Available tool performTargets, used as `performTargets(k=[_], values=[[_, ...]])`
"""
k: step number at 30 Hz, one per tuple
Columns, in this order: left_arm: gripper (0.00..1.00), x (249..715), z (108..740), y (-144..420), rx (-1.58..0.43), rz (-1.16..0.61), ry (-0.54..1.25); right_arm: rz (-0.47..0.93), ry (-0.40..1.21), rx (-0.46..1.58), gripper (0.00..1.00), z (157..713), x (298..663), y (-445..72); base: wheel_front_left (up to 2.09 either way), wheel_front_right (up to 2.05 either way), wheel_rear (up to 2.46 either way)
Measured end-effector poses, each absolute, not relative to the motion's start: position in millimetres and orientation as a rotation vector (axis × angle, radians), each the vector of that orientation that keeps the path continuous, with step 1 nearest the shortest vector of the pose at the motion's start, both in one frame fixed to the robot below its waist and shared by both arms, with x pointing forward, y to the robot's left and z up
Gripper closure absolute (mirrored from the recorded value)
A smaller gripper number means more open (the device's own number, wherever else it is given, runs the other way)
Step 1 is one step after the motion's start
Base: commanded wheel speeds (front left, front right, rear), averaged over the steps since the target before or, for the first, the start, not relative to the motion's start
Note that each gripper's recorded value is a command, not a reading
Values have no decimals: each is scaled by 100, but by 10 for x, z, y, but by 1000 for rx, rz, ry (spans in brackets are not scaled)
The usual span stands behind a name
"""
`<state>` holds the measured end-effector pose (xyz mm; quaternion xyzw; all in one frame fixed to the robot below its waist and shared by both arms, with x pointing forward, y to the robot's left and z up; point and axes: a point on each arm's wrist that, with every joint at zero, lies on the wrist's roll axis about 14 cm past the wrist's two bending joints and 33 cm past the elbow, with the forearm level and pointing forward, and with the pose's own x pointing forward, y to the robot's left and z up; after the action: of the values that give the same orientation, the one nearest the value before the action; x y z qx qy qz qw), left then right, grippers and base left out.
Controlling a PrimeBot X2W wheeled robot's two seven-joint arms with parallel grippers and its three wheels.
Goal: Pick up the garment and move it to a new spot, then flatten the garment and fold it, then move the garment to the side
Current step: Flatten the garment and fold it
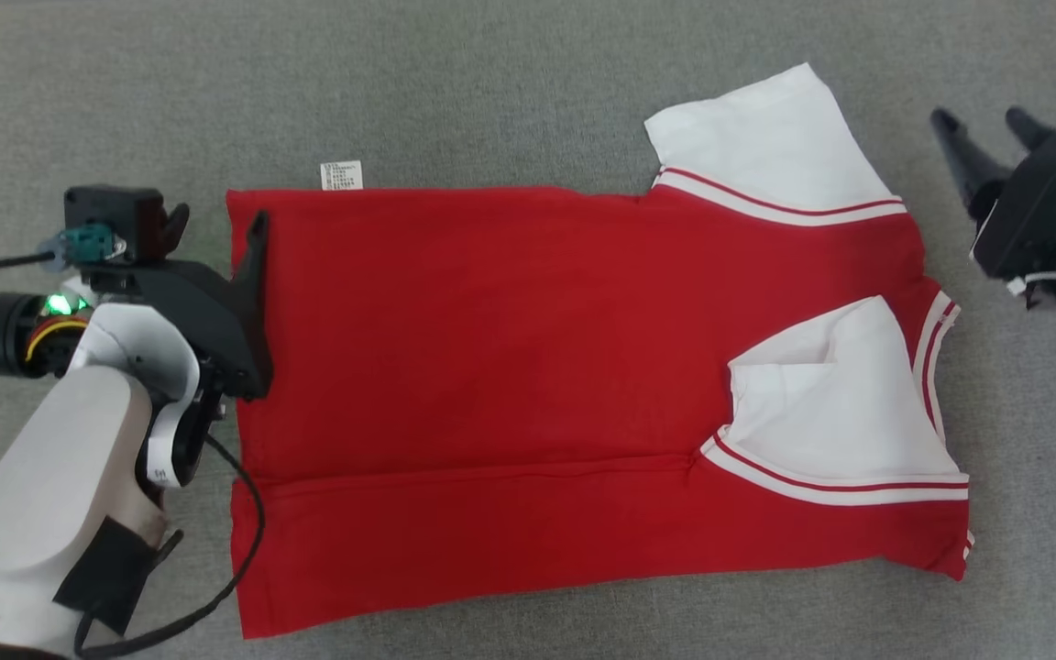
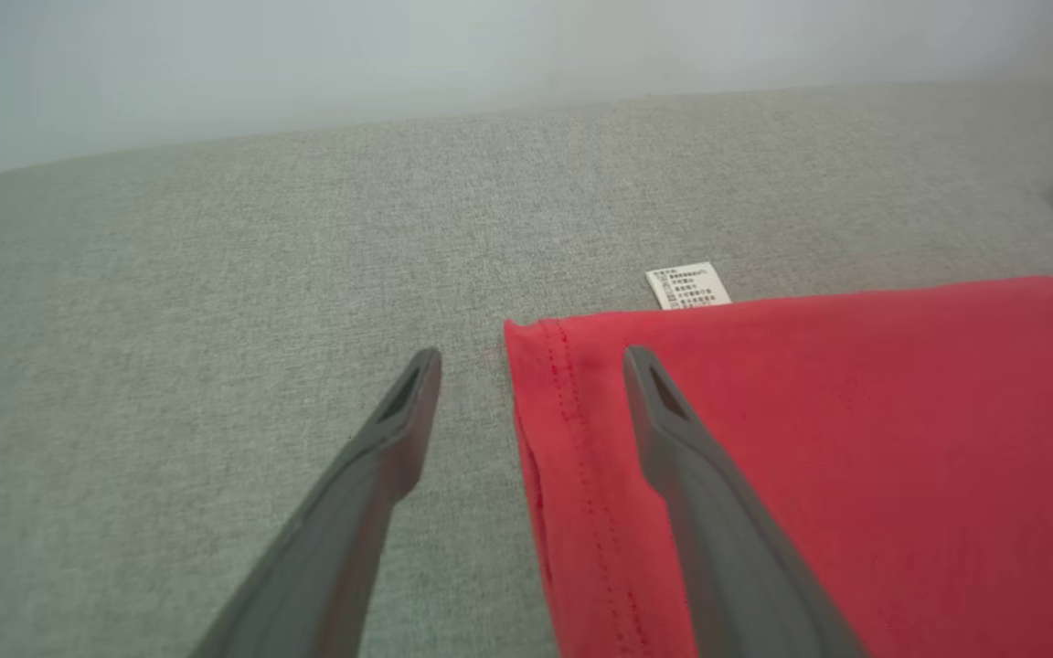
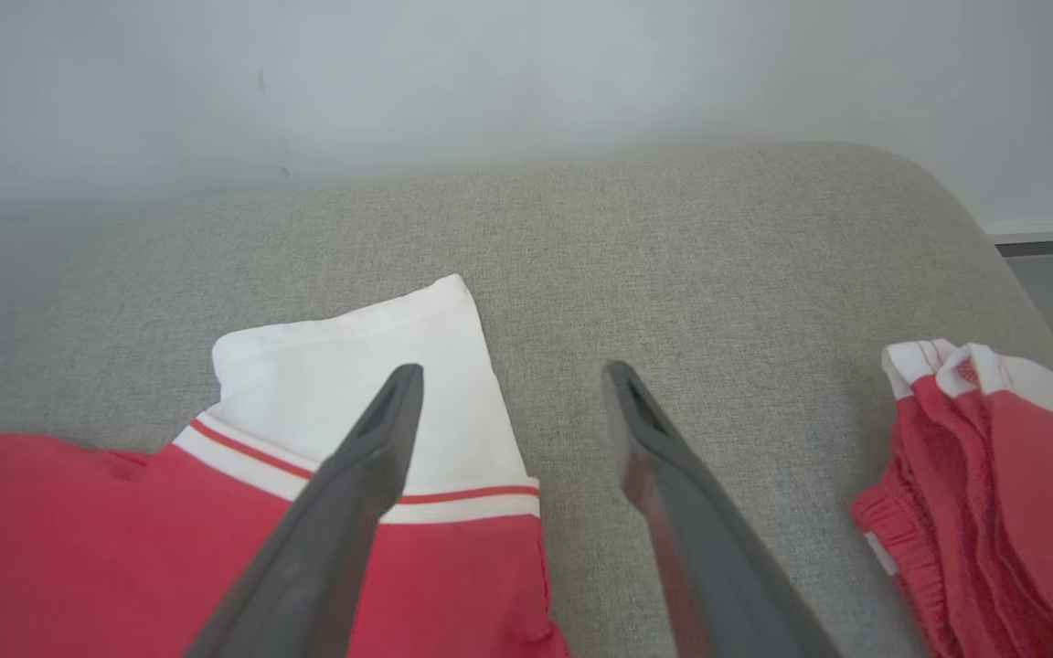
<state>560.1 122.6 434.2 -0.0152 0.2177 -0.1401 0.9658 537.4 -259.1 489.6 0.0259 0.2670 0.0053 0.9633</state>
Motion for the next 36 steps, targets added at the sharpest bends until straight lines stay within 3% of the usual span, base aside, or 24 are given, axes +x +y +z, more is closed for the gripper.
performTargets(k=[14, 36], values=[[0, 5791, 4016, 1303, 13, -229, 493, 5, 535, 19, 0, 4662, 5837, -2486, 0, 0, 0], [0, 5701, 3814, 1320, 2, -280, 636, -51, 675, 5, 0, 4253, 5996, -2577, 0, 0, 0]])
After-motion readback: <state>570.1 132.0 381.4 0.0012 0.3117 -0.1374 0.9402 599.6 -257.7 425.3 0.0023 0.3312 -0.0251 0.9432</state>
